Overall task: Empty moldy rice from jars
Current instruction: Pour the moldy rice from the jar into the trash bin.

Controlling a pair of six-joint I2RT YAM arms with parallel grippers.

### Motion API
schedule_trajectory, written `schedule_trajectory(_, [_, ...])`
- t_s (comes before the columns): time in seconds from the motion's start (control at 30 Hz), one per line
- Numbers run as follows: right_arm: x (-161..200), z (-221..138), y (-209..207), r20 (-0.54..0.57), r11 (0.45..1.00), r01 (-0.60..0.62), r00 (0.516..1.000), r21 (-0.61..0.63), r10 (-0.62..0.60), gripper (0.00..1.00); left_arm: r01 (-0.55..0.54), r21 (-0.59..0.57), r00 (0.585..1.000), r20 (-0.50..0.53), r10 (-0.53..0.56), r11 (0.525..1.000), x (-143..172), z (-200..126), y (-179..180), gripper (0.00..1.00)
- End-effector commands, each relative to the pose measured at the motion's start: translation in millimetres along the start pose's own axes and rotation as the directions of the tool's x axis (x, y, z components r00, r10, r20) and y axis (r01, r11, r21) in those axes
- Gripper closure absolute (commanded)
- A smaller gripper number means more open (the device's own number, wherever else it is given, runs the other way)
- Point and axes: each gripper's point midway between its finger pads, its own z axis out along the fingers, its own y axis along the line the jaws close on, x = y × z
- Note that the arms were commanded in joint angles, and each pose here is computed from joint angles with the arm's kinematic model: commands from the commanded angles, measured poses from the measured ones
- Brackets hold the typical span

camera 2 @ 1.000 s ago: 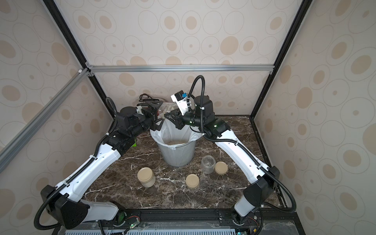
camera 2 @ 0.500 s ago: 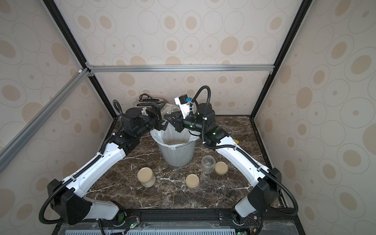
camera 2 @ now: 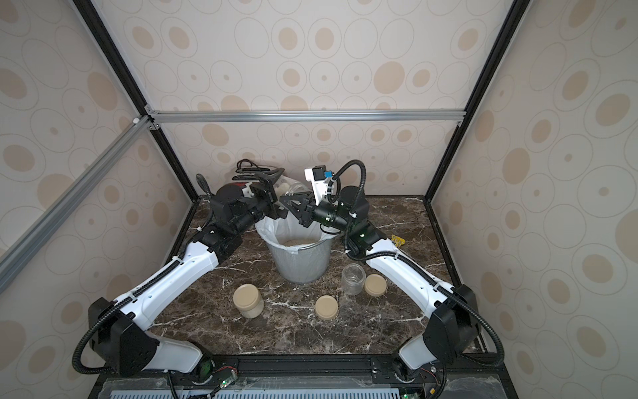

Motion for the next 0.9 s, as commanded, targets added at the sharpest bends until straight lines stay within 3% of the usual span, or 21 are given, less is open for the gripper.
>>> schedule_trajectory(0.0, [-5, -2, 43, -0.011, 0.986, -0.007, 1.000, -0.169, 0.005, 1.00, 0.017, 0.177, 0.999, -0.047, -0.009, 0.984, 14, -2, -44, 0.09])
schedule_trajectory(0.1, [-2, -2, 43, -0.026, 0.986, -0.012, 1.000, -0.168, 0.008, 1.00, 0.005, 0.195, 0.999, -0.039, 0.002, 0.981, 13, -4, -47, 0.23])
schedule_trajectory(0.27, [0, -1, 43, -0.044, 0.985, -0.020, 0.999, -0.173, 0.013, 1.00, -0.019, 0.198, 0.999, -0.032, 0.026, 0.980, 13, -6, -48, 0.37])
schedule_trajectory(0.6, [4, -1, 37, -0.069, 0.992, -0.026, 0.997, -0.127, 0.017, 1.00, -0.058, 0.232, 0.998, -0.009, 0.061, 0.971, 12, -10, -56, 0.53])
schedule_trajectory(0.63, [5, -2, 33, -0.071, 0.994, -0.029, 0.997, -0.103, 0.021, 0.95, -0.063, 0.238, 0.998, 0.004, 0.064, 0.969, 9, -11, -57, 0.54])
schedule_trajectory(0.8, [12, -13, 11, -0.088, 0.998, -0.013, 0.996, 0.064, 0.018, 0.47, -0.116, 0.255, 0.993, 0.064, 0.103, 0.960, 2, -18, -61, 0.55])
schedule_trajectory(0.87, [14, -21, 6, -0.095, 0.993, 0.008, 0.995, 0.117, 0.003, 0.35, -0.158, 0.253, 0.987, 0.082, 0.142, 0.954, 1, -20, -65, 0.55])
